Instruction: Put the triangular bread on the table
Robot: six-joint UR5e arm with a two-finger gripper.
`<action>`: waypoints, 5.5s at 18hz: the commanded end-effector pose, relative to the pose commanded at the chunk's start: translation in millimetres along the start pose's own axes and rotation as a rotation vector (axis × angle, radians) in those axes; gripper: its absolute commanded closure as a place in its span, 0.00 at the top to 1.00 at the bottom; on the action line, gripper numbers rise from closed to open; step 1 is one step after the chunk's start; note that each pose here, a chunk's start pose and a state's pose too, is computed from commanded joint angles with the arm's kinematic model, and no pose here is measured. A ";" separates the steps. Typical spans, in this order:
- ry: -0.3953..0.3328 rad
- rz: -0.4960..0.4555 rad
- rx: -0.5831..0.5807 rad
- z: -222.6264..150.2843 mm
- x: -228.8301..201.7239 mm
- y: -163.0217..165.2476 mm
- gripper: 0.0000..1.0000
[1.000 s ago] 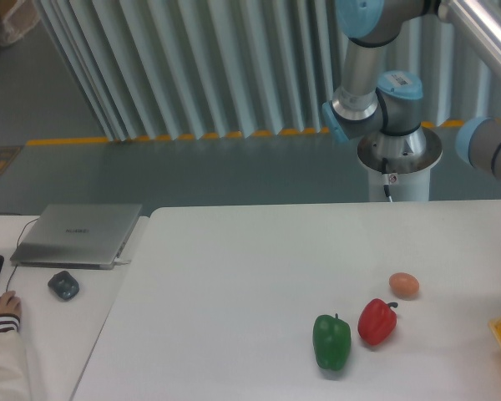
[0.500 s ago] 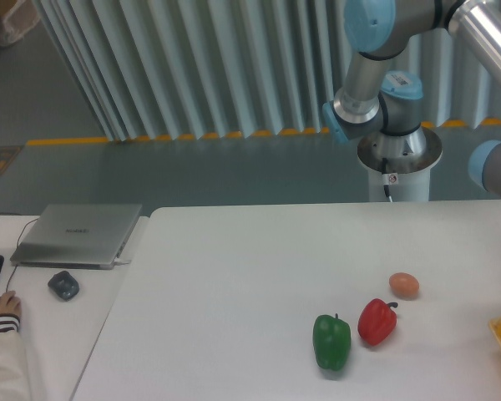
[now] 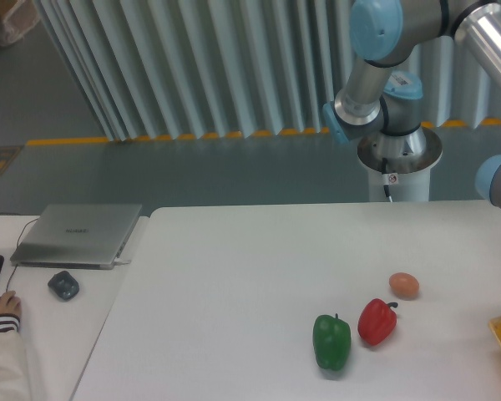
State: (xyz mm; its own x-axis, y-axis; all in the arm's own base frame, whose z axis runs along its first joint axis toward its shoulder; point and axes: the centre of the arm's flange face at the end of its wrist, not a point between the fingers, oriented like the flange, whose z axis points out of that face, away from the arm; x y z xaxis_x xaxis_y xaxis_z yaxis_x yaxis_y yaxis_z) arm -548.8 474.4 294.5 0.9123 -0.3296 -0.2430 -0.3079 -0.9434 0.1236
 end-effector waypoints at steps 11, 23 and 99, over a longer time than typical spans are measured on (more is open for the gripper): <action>0.018 -0.113 -0.006 15.8 -5.2 13.0 1.00; 0.018 -0.131 -0.009 20.1 -7.0 14.3 0.81; 0.437 -0.078 0.395 -134.3 109.6 -53.8 0.24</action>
State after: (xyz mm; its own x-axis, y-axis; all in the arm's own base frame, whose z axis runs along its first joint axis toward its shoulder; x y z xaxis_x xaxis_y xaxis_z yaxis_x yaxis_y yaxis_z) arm -396.0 494.1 390.4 0.9370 -0.2915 0.1923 -0.2361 -0.9346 -0.2662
